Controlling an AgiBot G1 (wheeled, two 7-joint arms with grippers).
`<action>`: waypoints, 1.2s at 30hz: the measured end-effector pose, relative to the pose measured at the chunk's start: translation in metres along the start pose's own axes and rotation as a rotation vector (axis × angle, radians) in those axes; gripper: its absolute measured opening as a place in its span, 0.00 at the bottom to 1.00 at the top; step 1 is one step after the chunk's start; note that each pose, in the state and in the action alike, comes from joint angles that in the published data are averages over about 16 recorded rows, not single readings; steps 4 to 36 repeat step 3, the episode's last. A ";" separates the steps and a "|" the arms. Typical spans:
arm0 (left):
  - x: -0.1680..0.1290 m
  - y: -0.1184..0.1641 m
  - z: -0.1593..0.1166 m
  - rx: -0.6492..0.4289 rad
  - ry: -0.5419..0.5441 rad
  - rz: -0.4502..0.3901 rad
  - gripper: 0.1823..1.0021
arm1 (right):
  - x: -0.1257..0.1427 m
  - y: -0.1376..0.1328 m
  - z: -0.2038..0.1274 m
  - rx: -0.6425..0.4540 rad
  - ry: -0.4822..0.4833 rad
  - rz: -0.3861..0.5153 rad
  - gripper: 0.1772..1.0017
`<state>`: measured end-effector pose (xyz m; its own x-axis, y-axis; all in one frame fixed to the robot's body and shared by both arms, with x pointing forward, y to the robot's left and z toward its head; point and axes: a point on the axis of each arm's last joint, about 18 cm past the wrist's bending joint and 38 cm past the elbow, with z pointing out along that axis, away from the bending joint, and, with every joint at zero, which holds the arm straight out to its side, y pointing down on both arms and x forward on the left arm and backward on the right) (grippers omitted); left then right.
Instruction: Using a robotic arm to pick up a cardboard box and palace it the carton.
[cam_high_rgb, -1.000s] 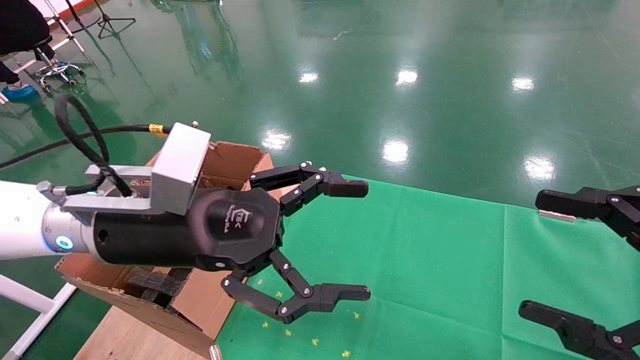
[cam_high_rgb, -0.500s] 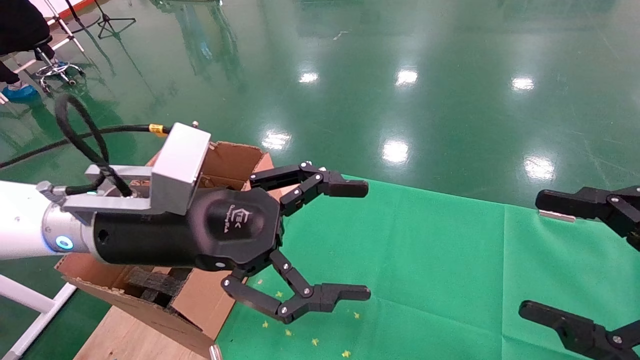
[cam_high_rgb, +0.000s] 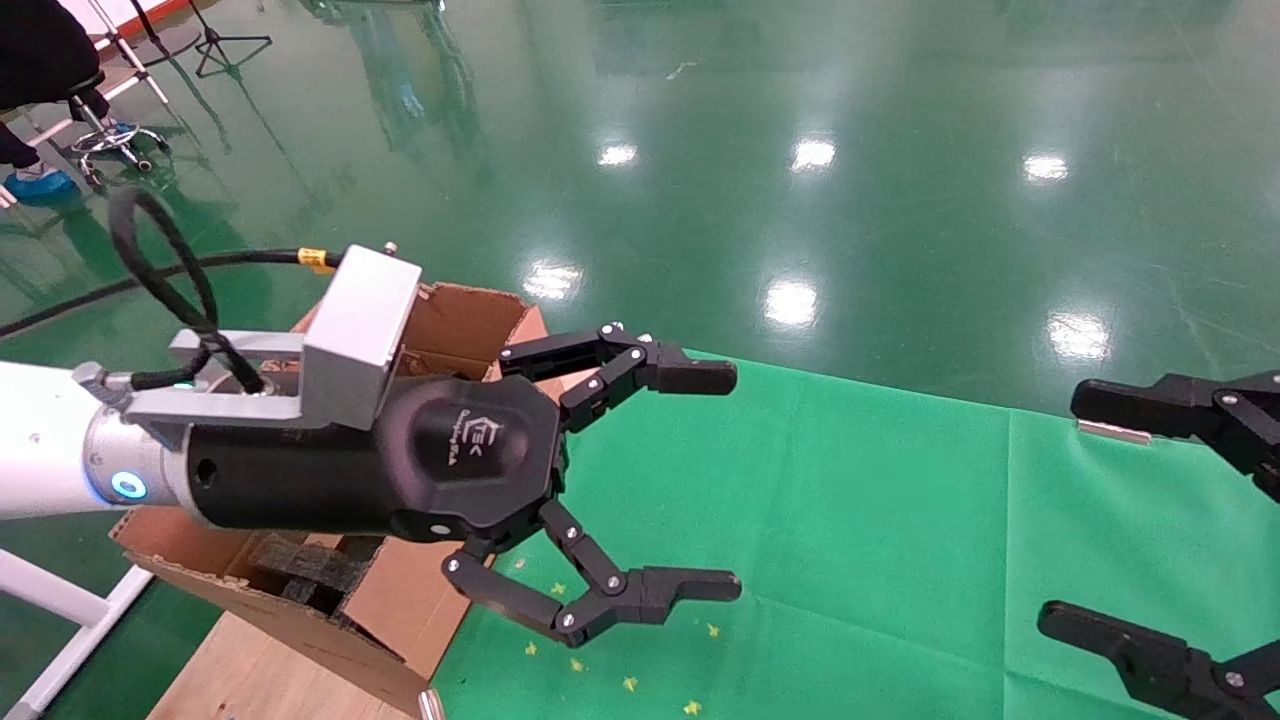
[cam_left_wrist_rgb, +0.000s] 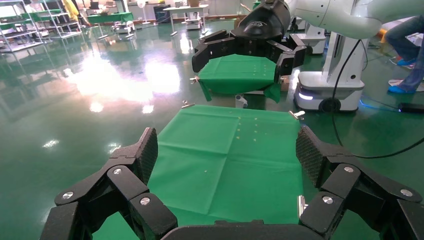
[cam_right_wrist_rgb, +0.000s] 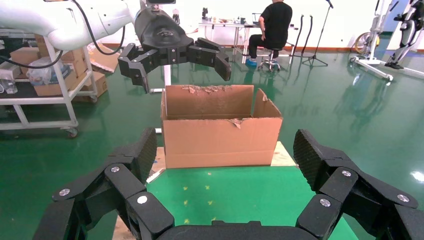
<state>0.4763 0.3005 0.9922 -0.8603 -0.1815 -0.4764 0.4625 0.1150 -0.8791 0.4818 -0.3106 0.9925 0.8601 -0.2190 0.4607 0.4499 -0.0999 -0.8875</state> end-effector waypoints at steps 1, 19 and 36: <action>0.000 0.000 0.000 0.000 0.000 0.000 1.00 | 0.000 0.000 0.000 0.000 0.000 0.000 1.00; 0.000 0.000 0.000 0.000 0.000 0.000 1.00 | 0.000 0.000 0.000 0.000 0.000 0.000 1.00; 0.000 0.000 0.000 0.000 0.000 0.000 1.00 | 0.000 0.000 0.000 0.000 0.000 0.000 1.00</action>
